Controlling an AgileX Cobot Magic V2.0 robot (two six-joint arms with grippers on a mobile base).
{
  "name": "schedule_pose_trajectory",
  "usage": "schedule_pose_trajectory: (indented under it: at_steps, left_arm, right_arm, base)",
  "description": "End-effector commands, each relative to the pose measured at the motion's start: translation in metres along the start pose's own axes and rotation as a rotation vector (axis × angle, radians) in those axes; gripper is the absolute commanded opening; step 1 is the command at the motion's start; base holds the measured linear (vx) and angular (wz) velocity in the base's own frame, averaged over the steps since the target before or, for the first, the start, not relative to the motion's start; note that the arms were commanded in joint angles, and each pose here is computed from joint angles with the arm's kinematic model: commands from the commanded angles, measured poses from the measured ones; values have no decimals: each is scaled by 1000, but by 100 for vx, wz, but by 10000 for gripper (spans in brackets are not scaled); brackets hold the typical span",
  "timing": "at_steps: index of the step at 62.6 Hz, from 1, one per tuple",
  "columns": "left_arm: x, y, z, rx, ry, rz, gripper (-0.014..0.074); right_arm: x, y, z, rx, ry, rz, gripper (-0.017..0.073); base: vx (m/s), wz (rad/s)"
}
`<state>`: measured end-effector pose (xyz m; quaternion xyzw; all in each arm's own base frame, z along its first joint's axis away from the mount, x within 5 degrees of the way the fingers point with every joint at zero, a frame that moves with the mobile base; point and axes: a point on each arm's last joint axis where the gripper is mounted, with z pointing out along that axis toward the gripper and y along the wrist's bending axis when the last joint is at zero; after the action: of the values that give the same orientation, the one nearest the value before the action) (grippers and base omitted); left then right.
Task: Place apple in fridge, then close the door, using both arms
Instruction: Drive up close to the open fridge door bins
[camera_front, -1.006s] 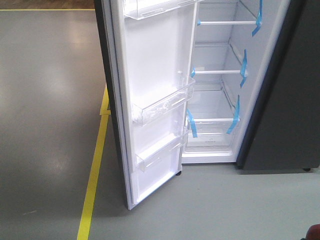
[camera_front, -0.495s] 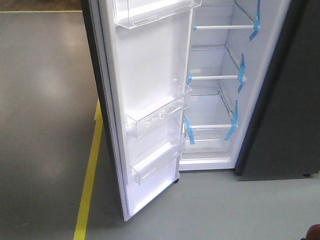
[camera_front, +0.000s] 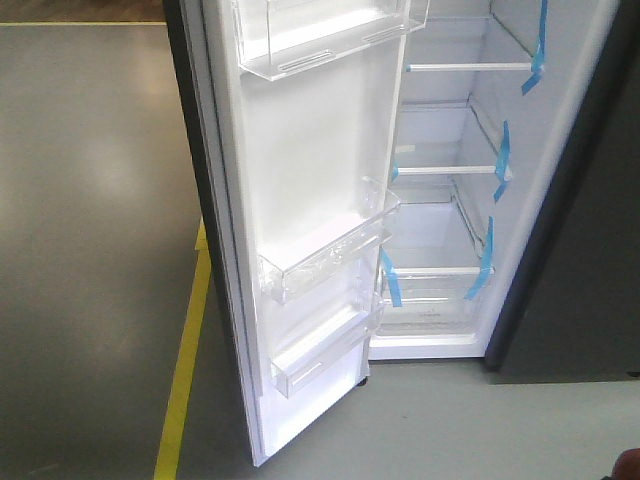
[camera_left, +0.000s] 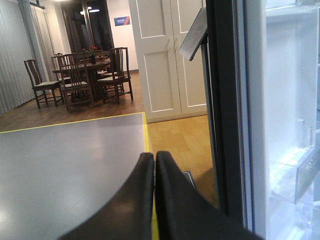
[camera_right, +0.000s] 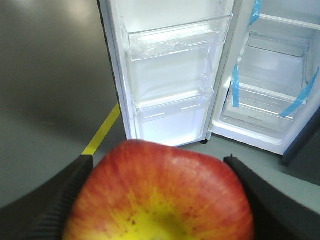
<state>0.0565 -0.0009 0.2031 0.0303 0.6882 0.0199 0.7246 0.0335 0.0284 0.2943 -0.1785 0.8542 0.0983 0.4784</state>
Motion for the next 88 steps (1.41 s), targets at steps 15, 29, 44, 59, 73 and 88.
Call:
schedule_pose_trajectory:
  at_steps: [15,29,44,59,73,88]
  left_arm:
    - [0,0,-1,2,-69,-10,-6]
    - [0,0,-1,2,-69,-10,-6]
    - [0,0,-1,2,-69,-10,-6]
    - [0,0,-1,2,-69,-10,-6]
    - [0,0,-1,2,-69,-10,-6]
    - [0,0,-1,2,-69,-10,-6]
  right_arm:
    - [-13,-1,-4,12,-84,8,356]
    - [-13,-1,-4,12,-84,8,356]
    - [-13,-1,-4,12,-84,8,356]
    - [-13,-1,-4,12,-84,8,356]
    - [-13,-1,-4,12,-84,8,356]
    - [-13,-1,-4,12,-84,8,356]
  base:
    - [12,4]
    - [11,3]
    - [10,2]
    - [9,2]
    - [8,1]
    - [7,-1]
